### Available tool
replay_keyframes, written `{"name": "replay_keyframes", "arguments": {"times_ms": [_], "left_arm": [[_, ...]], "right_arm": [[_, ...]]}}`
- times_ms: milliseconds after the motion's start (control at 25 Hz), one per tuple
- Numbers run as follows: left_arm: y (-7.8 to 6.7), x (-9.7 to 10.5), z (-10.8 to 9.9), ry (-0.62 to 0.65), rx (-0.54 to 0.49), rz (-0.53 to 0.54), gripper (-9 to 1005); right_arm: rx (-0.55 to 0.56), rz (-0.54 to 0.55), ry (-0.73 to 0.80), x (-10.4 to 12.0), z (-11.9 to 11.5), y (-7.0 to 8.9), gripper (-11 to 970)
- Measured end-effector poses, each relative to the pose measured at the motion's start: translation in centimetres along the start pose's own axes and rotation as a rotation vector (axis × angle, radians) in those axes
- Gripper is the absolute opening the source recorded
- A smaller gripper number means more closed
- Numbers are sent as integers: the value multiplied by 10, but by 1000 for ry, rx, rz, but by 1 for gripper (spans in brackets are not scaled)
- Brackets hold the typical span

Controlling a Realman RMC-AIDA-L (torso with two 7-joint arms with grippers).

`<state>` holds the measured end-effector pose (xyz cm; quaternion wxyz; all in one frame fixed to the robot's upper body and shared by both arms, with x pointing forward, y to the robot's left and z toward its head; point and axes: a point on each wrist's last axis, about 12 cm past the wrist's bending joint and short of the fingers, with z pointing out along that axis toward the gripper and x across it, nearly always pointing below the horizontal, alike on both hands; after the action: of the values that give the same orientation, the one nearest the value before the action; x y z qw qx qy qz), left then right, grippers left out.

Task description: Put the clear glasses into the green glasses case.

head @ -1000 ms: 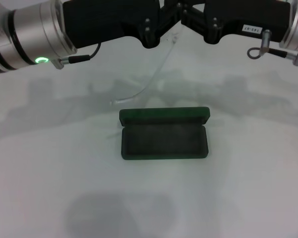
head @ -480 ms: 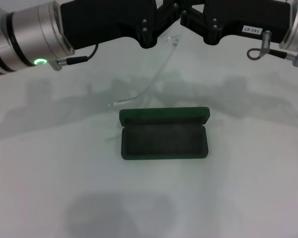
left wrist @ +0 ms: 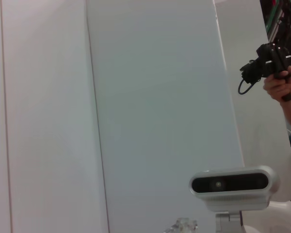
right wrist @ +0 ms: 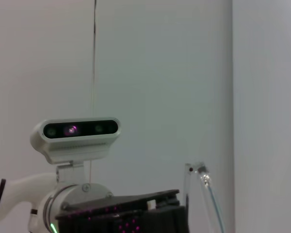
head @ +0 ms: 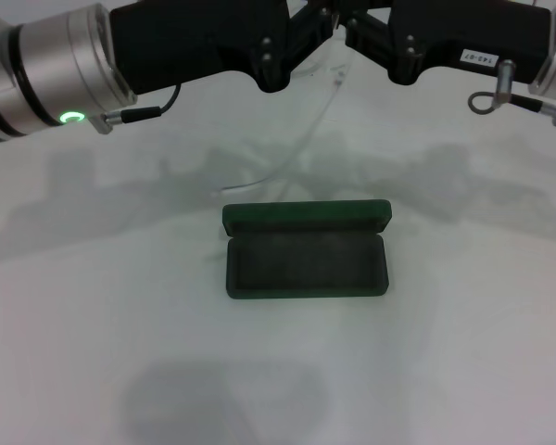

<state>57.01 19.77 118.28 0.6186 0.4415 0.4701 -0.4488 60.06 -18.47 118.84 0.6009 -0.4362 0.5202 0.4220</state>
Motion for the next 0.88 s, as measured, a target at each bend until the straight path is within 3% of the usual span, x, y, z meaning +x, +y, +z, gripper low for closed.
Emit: {"name": "replay_keyframes", "arguments": {"times_ms": [480,560,880], "left_arm": [[-3,-6,-7,-35,19,-7,28],[-4,-9,-10,-46,26,-4,28],[-11,-19,-29,-73,27,8,28]], "right_arm": [[132,-42,-54,-1,-30,-7,110],[219,-53,-104,-2,-45,-11,110],[367,-63,-233,-9,-80,-13,110]]}}
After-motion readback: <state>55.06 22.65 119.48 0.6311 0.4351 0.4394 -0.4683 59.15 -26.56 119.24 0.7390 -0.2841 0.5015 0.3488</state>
